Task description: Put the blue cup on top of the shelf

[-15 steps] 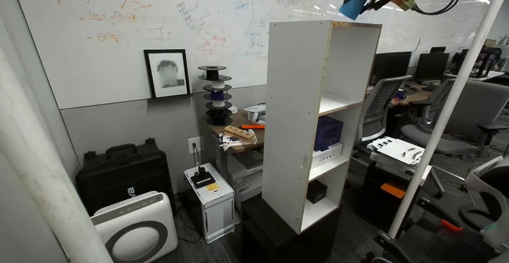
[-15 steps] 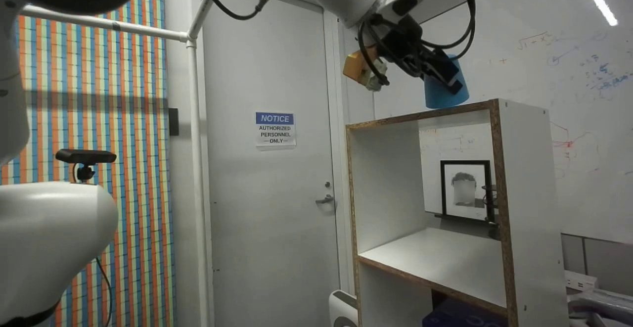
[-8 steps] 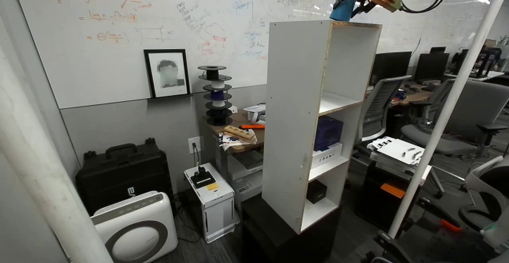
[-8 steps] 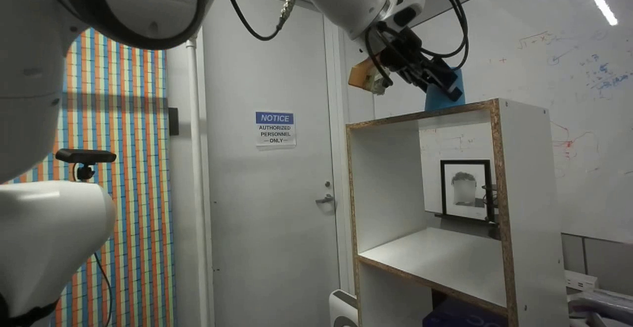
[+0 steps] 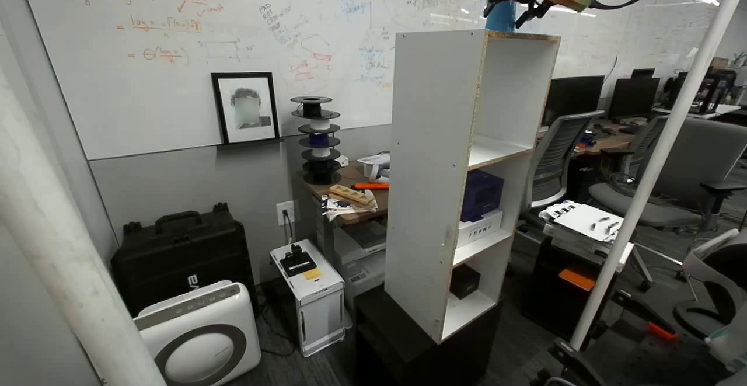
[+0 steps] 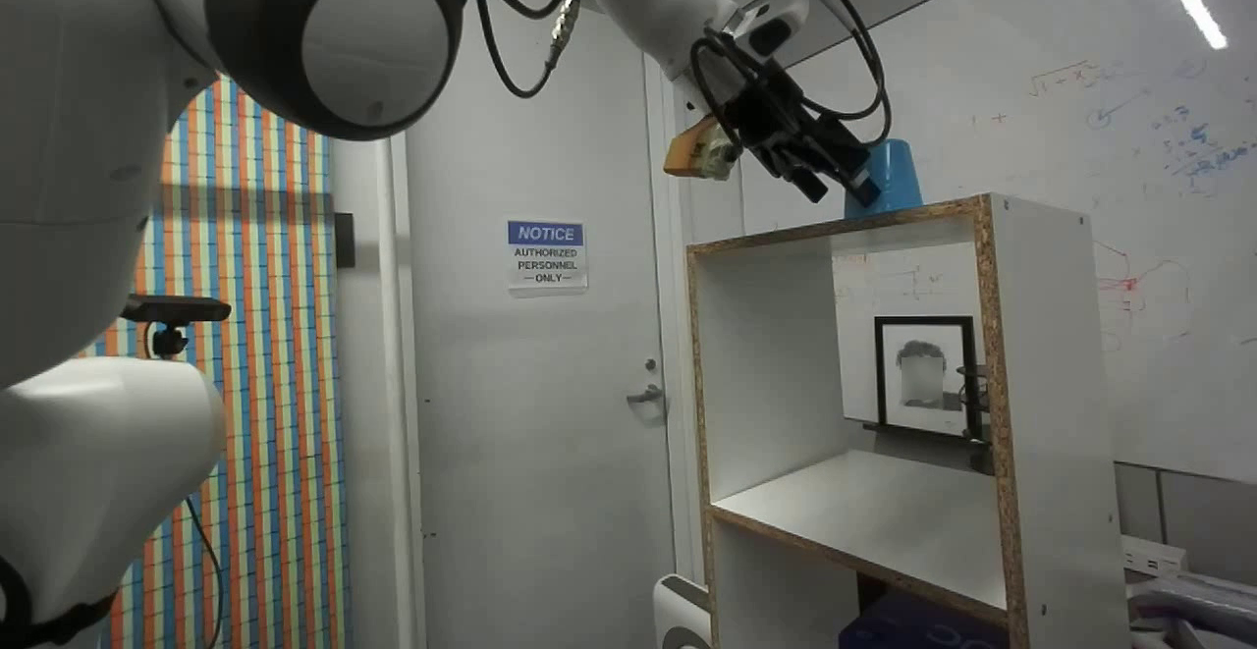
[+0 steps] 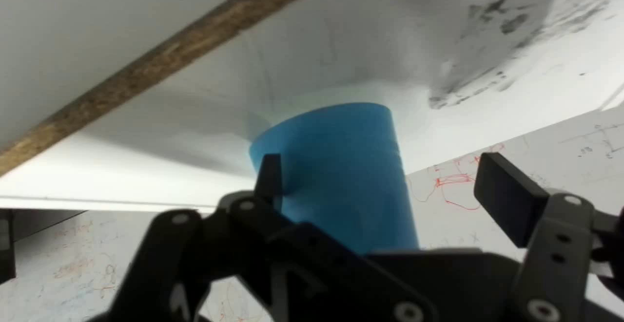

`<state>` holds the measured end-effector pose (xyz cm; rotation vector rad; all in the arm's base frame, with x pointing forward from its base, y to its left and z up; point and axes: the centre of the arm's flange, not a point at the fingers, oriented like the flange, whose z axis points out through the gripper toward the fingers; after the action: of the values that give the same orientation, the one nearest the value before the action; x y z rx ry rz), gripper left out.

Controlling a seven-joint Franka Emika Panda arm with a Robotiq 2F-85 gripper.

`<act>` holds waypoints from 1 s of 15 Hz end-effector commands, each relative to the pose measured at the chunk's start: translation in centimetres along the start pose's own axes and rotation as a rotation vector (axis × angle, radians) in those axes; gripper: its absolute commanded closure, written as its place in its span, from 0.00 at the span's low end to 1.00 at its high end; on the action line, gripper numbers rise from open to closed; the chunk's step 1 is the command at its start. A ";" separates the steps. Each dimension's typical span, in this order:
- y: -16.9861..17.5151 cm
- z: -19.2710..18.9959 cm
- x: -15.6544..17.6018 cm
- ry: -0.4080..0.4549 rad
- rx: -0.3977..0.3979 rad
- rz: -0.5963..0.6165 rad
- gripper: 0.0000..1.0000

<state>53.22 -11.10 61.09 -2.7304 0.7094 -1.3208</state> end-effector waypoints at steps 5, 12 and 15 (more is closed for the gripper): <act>-3.9 -7.9 -3.3 -0.009 0.076 -0.128 0.00; -6.9 -9.3 -11.1 -0.136 0.103 -0.250 0.00; -8.1 -9.5 -14.5 -0.169 0.110 -0.338 0.00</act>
<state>44.19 1.63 59.81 -2.8648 0.2462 -1.1329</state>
